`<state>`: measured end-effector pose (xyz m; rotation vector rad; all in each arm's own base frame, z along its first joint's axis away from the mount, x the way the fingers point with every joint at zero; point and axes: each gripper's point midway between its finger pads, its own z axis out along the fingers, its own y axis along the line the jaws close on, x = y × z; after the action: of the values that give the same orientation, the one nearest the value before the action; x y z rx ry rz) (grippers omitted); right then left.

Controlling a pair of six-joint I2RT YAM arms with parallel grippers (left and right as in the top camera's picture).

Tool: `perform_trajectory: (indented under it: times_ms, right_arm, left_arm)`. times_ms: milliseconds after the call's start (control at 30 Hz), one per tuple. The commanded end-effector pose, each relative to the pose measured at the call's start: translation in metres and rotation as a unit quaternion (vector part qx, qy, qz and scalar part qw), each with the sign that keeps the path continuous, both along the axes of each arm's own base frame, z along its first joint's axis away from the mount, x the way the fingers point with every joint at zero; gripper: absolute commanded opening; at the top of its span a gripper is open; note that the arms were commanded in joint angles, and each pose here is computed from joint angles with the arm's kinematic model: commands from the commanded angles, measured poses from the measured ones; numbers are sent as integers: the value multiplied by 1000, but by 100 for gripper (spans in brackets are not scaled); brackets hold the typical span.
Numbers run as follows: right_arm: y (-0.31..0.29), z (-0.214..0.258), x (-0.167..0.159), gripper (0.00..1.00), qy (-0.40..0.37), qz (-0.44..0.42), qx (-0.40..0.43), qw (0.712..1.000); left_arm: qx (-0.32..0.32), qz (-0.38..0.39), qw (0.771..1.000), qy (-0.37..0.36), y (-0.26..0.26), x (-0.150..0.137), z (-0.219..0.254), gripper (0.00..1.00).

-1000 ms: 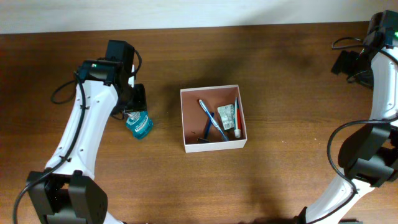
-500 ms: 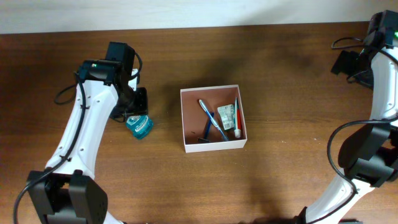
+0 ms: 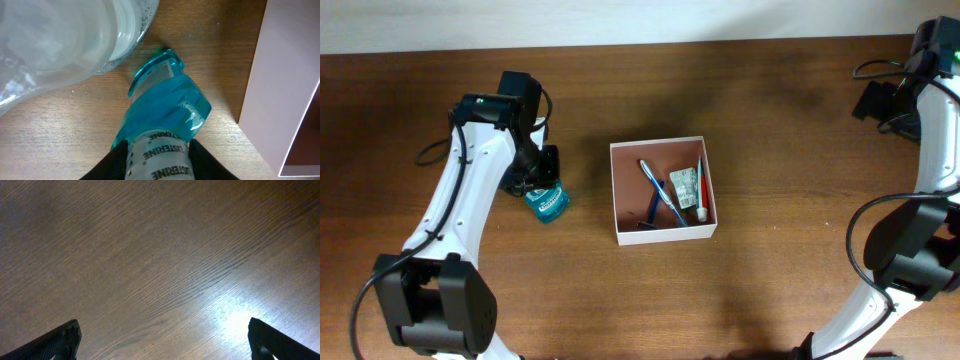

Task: Pack container
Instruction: 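Lift the Listerine bottle with the left gripper and carry it over the box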

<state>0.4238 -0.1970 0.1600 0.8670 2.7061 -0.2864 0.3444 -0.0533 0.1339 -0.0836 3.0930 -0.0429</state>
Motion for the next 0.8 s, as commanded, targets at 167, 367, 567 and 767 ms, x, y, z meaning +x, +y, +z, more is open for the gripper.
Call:
perform_trajectory:
  times_ms: [167,367,567,767]
  right_arm:
    - [-2,4,1,98,-2,2,-8,1000]
    - [-2,4,1,98,-2,2,-8,1000]
    - [-2,4,1,98,-2,2,-8,1000]
    - [-2,4,1,98,-2,2,-8,1000]
  left_arm:
    - [-5,-2,1000,4,-1,-2,5,28]
    - [-7,-2,1000,-13,-2,4,30,25]
    - [-34,-9,999,-41,-13,8,72,24]
    - [-94,-58,988,-105,-58,14,126,21]
